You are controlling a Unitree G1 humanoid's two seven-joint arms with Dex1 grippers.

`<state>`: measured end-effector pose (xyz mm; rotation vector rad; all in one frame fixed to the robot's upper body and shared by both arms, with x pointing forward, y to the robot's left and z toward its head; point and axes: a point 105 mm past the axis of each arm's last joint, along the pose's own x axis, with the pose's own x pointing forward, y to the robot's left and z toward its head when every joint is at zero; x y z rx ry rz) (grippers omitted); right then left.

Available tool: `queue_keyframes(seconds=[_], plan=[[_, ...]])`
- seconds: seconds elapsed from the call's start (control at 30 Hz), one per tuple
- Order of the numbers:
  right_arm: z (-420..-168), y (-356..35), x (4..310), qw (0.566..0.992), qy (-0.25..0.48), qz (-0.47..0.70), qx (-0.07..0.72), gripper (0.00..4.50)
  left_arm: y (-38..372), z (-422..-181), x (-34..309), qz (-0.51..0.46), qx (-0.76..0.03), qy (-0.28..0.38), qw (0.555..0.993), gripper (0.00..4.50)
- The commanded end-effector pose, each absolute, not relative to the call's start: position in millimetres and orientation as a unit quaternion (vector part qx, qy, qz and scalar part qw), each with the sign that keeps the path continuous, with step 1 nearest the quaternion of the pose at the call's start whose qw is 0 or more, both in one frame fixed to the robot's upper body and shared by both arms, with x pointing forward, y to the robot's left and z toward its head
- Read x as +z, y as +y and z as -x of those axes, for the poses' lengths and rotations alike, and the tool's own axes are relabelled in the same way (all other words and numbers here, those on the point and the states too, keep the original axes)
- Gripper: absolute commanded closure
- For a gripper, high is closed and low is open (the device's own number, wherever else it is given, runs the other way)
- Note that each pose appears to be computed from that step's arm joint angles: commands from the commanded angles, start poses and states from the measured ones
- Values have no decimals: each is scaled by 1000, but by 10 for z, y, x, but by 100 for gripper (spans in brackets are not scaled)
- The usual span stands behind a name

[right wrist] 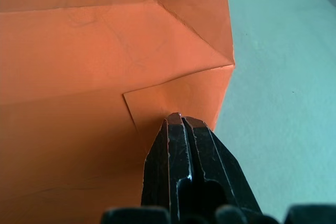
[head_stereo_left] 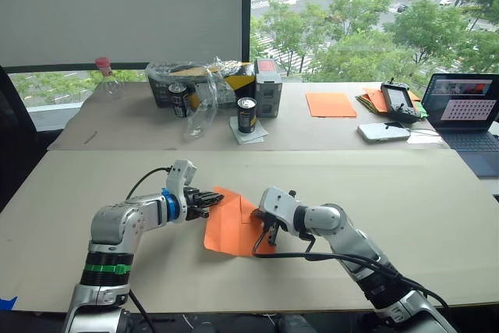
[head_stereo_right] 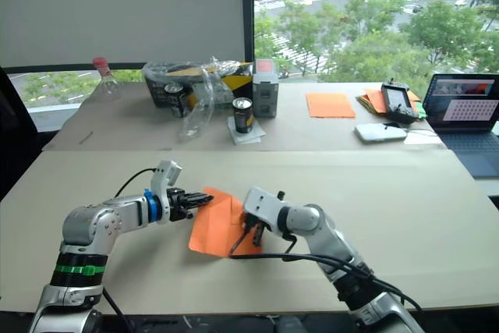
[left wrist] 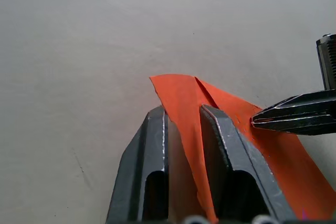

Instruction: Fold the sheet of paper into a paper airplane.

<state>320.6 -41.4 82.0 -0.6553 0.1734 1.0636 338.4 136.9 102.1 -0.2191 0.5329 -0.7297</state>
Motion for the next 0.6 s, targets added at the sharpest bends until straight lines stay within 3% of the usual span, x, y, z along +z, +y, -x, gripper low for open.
queue_keyframes(seconds=[0.03, 0.37, 0.6], plan=[[-3217, -499, 698, 807, 107, 312, 490, 450, 1277, -3424, 1215, 102, -374, 220, 895, 447], [-3514, -631, 1261, 849, 36, 306, 429, 450, 1197, -3651, 1473, 57, -377, 128, 916, 447], [-3538, -601, 1306, 853, 31, 297, 427, 450, 1169, -3702, 1401, 24, -377, 114, 919, 447]])
